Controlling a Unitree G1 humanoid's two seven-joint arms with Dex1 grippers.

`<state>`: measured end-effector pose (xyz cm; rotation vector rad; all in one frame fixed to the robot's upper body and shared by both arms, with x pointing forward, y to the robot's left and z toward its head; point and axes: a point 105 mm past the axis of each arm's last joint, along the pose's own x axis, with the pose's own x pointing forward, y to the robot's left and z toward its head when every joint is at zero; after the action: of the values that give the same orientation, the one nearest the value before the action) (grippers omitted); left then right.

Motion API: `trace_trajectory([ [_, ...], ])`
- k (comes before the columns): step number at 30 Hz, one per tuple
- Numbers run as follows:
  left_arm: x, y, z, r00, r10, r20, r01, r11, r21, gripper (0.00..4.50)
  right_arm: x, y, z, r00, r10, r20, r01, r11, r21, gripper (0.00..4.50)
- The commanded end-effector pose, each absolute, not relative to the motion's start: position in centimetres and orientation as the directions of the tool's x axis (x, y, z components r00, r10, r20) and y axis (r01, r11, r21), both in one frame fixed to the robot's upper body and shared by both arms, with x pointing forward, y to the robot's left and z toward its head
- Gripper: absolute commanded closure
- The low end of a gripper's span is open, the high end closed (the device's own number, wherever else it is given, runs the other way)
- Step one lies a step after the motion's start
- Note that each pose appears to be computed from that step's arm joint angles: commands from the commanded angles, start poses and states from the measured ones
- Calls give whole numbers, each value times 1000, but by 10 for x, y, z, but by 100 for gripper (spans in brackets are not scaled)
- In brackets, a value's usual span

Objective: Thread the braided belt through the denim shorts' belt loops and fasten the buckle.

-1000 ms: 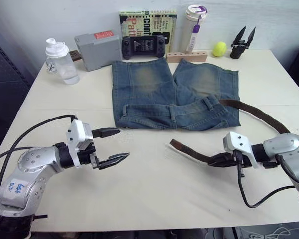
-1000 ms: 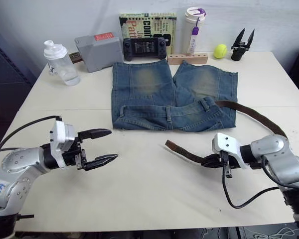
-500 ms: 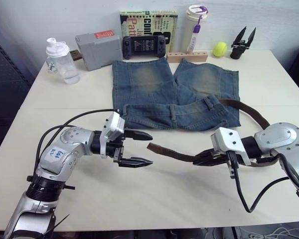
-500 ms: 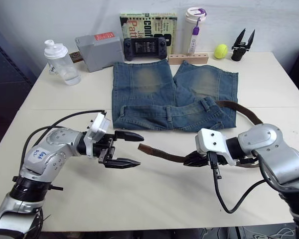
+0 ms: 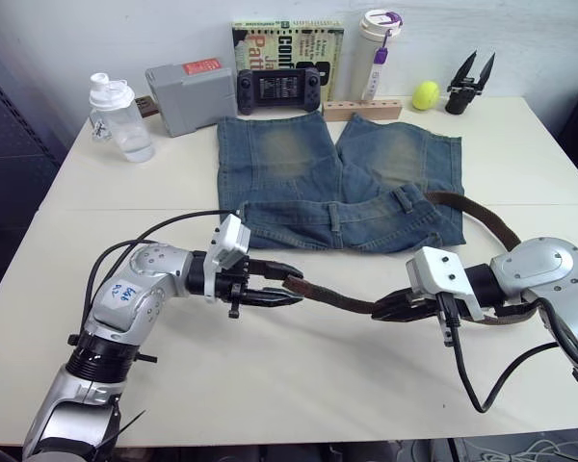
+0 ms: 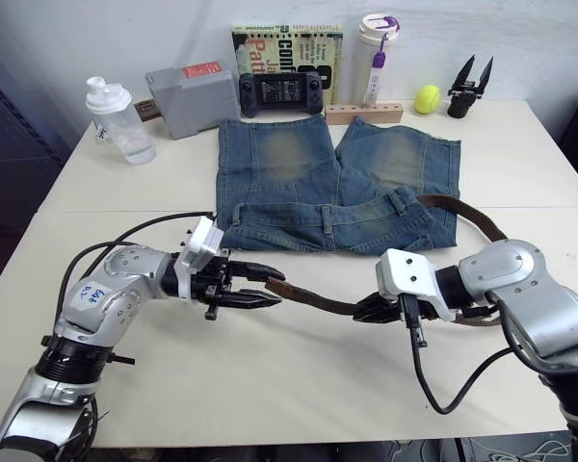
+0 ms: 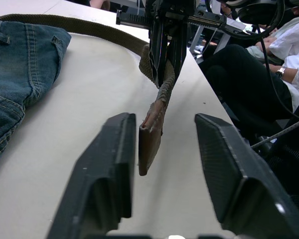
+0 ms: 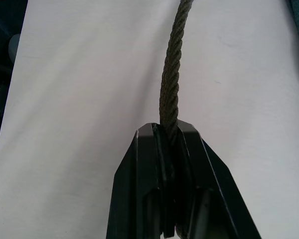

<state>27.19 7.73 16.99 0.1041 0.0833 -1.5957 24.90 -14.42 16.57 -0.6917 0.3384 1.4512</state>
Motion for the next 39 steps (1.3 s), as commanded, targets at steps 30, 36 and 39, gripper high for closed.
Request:
trace_trajectory([
  [30,271,58,213,75,-969,235,969,15,-249,450,211,-106,181,361,901,243,-758,131,639,5],
  [36,266,56,217,95,-960,264,954,11,-300,450,238,-93,183,571,723,389,-663,127,738,5],
  [39,267,56,218,107,-958,266,948,18,-316,450,251,-105,194,650,607,457,-638,109,762,5],
])
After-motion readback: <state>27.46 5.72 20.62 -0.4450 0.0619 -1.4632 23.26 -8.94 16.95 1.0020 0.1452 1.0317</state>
